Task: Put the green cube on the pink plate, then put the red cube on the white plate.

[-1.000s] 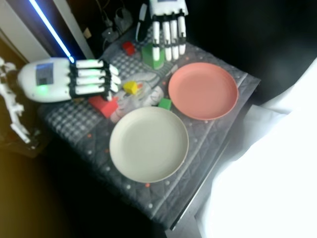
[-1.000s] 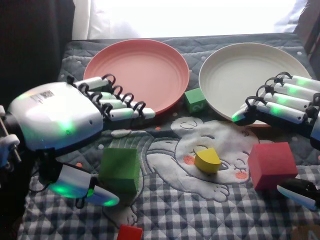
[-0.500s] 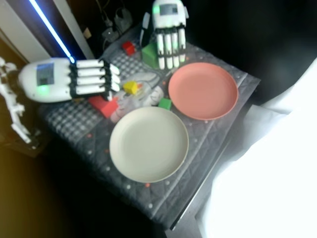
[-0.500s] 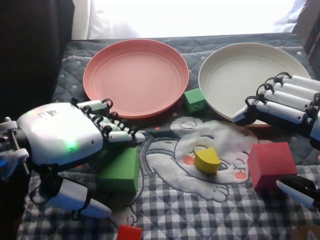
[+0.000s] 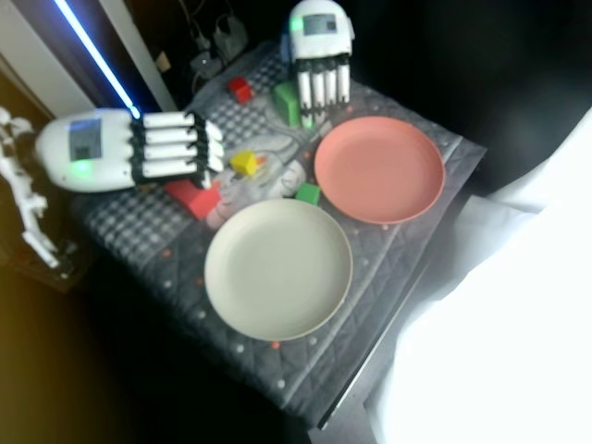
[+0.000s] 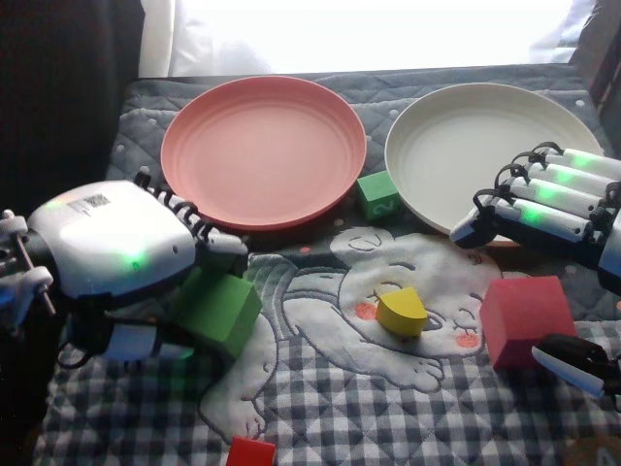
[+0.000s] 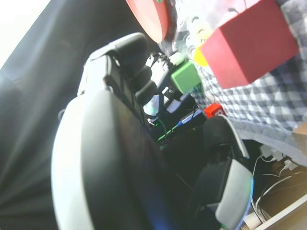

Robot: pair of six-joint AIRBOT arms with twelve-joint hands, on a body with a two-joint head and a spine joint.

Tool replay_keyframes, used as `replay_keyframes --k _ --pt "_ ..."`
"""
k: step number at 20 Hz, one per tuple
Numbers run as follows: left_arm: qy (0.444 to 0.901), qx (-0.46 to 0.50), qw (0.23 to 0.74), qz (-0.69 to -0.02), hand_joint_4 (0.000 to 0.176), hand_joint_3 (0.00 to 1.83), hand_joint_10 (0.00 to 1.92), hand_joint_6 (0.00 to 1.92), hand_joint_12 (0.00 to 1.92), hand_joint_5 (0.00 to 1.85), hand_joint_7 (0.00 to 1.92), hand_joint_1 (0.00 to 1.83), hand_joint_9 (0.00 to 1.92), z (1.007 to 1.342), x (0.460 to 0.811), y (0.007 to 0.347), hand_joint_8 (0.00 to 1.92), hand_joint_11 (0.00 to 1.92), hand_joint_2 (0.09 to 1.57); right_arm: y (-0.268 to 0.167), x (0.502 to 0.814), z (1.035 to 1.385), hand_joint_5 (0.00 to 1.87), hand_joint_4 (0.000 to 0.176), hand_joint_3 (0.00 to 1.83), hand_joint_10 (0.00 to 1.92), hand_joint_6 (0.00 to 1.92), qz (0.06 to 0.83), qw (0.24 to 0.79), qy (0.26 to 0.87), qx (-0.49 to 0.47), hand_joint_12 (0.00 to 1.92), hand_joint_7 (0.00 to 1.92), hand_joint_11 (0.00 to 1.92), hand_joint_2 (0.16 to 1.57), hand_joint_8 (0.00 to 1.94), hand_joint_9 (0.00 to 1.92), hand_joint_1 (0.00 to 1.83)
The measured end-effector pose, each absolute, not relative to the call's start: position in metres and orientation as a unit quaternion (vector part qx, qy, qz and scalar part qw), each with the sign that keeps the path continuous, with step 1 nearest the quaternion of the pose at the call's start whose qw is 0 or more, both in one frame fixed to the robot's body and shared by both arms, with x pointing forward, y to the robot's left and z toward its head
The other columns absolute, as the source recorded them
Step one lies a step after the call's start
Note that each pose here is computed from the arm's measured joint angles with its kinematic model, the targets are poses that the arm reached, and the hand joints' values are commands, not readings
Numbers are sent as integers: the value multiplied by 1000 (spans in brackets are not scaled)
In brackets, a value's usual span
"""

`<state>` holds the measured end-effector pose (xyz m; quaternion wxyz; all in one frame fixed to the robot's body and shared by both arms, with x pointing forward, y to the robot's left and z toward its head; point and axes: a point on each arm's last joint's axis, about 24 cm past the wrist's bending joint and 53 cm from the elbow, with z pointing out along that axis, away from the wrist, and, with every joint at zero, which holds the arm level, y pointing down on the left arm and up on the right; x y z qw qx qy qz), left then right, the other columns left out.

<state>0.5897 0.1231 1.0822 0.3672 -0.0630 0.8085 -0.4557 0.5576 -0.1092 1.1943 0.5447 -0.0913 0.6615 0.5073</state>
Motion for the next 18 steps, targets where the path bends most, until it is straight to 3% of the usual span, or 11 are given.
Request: replay_keyframes --k 2,4,6,8,12,15,16,18 --pt "794 -67 379 -470 0 0 1512 1457 1841 559 697 1116 609 1095 593 125 1625 487 1322 -109 557 1194 0 0 652 1000 902 507 545 662 -92 1589 58 0 853 891 0 857" --pt "779 -78 391 -484 0 0 1486 1348 1812 601 738 1159 700 1109 596 128 1610 629 1298 -109 558 1194 0 0 637 962 896 507 545 662 -91 1559 49 0 858 902 0 870" --pt "756 -92 404 -507 0 0 1464 1290 1803 636 758 1175 704 1129 597 130 1587 632 1281 -110 558 1194 0 0 623 981 896 507 545 662 -92 1564 49 0 873 937 0 857" --pt "729 -109 421 -529 0 0 1337 1304 1728 631 797 1176 727 1150 603 133 1502 619 1268 -109 559 1193 0 0 620 983 911 508 545 661 -92 1567 42 0 877 930 0 872" --pt "681 -125 468 -550 0 1 1437 1314 1826 599 782 1182 710 1193 636 146 1548 579 1281 -107 559 1192 0 0 613 1021 939 509 543 661 -91 1581 26 0 901 953 0 872" --pt "671 -142 481 -546 0 1 1314 1343 1770 625 774 1154 651 1203 664 150 1494 485 1274 -106 559 1190 0 0 620 1054 939 510 542 662 -90 1606 37 0 900 966 0 878" --pt "675 -148 480 -539 0 0 1140 1341 1674 681 772 1139 638 1201 676 149 1413 409 1257 -105 559 1189 0 0 639 1086 959 511 541 662 -90 1633 43 0 888 972 0 843" --pt "684 -156 478 -528 0 0 1117 1320 1669 699 776 1140 644 1198 690 147 1406 398 1251 -105 559 1189 0 0 656 1100 972 512 541 661 -90 1650 38 0 879 986 0 853"
